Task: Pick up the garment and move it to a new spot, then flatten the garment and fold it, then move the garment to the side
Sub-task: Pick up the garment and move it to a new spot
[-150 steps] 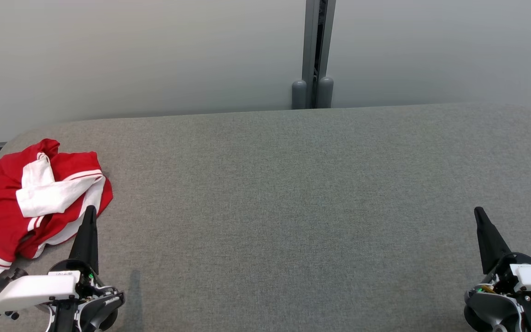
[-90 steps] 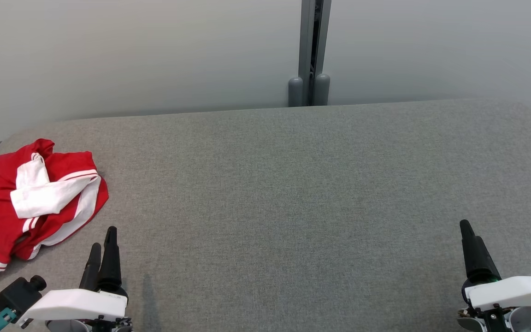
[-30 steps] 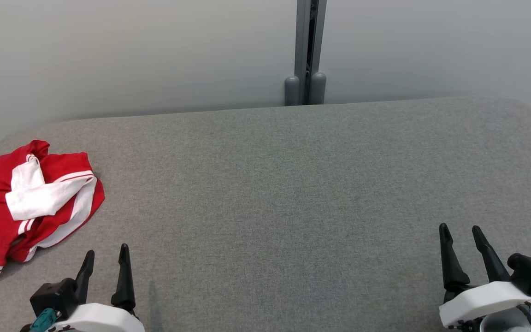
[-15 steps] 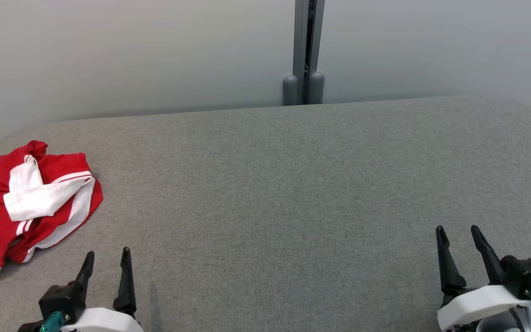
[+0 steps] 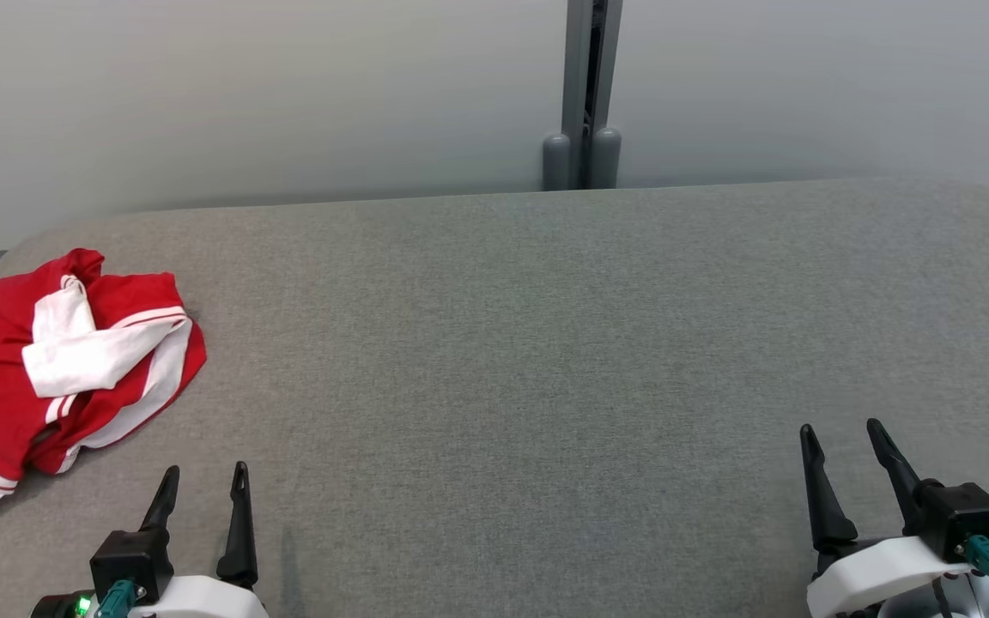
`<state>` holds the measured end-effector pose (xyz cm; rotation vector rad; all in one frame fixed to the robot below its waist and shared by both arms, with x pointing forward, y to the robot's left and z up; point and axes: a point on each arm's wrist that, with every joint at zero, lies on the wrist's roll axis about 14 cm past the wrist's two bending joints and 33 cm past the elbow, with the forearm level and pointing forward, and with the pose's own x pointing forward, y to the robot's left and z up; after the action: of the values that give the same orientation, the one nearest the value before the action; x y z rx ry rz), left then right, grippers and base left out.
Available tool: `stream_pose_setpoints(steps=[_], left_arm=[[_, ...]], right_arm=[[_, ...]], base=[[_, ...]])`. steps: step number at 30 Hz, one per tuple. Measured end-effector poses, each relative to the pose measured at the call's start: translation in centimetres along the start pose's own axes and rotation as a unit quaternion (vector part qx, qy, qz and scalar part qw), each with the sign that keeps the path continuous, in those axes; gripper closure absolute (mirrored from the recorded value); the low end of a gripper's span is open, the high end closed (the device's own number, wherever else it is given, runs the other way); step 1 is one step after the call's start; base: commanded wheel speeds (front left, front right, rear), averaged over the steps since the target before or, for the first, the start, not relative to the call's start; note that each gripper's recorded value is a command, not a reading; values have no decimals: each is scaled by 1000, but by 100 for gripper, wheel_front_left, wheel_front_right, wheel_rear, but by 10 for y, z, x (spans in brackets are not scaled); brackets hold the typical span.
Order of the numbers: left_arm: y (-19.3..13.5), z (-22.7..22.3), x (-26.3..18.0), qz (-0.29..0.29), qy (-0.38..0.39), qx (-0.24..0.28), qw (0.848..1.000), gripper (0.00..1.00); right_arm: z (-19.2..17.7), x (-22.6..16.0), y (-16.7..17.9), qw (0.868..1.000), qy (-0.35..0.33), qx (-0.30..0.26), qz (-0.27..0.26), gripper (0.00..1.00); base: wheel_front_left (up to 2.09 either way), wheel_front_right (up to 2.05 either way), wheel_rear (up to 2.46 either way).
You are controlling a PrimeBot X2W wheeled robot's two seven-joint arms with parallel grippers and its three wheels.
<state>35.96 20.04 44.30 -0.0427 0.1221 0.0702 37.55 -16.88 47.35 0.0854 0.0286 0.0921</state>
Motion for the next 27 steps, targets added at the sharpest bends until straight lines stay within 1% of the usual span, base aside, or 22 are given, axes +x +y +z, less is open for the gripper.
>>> stream_pose_setpoints(steps=[5, 13, 22, 27], left_arm=[[18, -3, -7, 29, 4, -1, 1000, 0], [67, -5, -37, 111, 4, -8, 994, 0], [126, -15, -94, 218, 9, -19, 976, 0], [145, -17, -119, 256, 7, -25, 966, 0]], right_arm=[[-5, 12, 20, 999, 7, -1, 32, 0], [-11, 33, 79, 993, 16, -2, 121, 0], [-19, 39, 151, 975, 27, -1, 222, 0], [-21, 37, 179, 965, 31, -2, 262, 0]], base=[[0, 0, 0], [0, 0, 0], [0, 0, 0], [0, 0, 0]])
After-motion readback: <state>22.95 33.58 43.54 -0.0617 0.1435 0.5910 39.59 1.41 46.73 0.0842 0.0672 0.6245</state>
